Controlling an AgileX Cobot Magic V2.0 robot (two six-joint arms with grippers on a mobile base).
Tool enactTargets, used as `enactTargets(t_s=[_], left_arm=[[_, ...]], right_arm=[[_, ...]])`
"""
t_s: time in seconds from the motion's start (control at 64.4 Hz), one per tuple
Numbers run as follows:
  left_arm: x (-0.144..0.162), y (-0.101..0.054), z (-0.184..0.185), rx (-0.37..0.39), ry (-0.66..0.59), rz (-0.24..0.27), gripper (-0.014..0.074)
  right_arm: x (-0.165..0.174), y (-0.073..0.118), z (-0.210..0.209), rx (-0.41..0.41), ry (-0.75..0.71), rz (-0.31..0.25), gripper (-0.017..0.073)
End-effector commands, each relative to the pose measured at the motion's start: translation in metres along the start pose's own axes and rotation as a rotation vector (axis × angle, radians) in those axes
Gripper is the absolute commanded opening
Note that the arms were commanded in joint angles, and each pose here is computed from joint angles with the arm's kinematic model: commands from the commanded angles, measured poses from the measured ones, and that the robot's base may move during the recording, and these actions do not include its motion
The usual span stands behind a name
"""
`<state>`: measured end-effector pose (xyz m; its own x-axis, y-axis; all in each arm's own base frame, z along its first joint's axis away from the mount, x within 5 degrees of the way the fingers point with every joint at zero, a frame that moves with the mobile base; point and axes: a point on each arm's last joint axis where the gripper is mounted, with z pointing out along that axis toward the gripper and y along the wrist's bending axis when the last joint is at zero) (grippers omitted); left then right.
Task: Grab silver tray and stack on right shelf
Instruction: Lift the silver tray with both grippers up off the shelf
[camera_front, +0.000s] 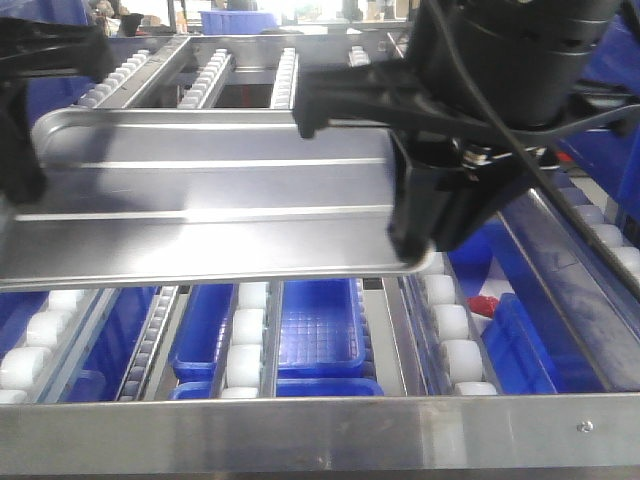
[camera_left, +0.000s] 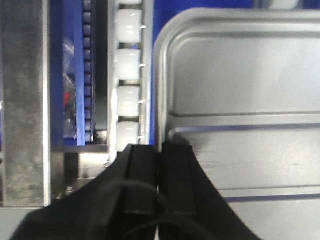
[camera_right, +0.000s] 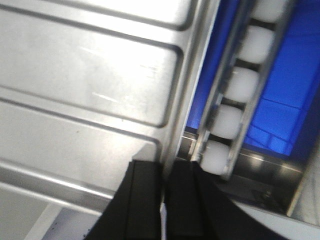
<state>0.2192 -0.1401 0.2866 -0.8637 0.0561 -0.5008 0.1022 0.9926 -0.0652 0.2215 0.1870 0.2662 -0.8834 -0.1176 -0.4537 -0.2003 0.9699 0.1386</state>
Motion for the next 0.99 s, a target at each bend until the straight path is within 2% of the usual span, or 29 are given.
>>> enactTargets(t_s=[0.0,0.311,0.978], left_arm=[[-0.012,-0.01,-0.021,0.041,-0.139,-0.009,-0.0092],[-0.021,-0.021,-0.043,0.058,-0.167,-0.006,-0.0092],[-0.02,-0.021,-0.036,0.011,-0.133,0.008,-0.0092]], right_arm=[[-0.01,-0.001,-0.02,0.02,-0.096,-0.001,0.006],[-0.009,-0.006,-0.043,-0.011,-0.146,0.036,0.006],[-0.009,-0.007,-0.048,-0.014,-0.154,0.038,0.006]])
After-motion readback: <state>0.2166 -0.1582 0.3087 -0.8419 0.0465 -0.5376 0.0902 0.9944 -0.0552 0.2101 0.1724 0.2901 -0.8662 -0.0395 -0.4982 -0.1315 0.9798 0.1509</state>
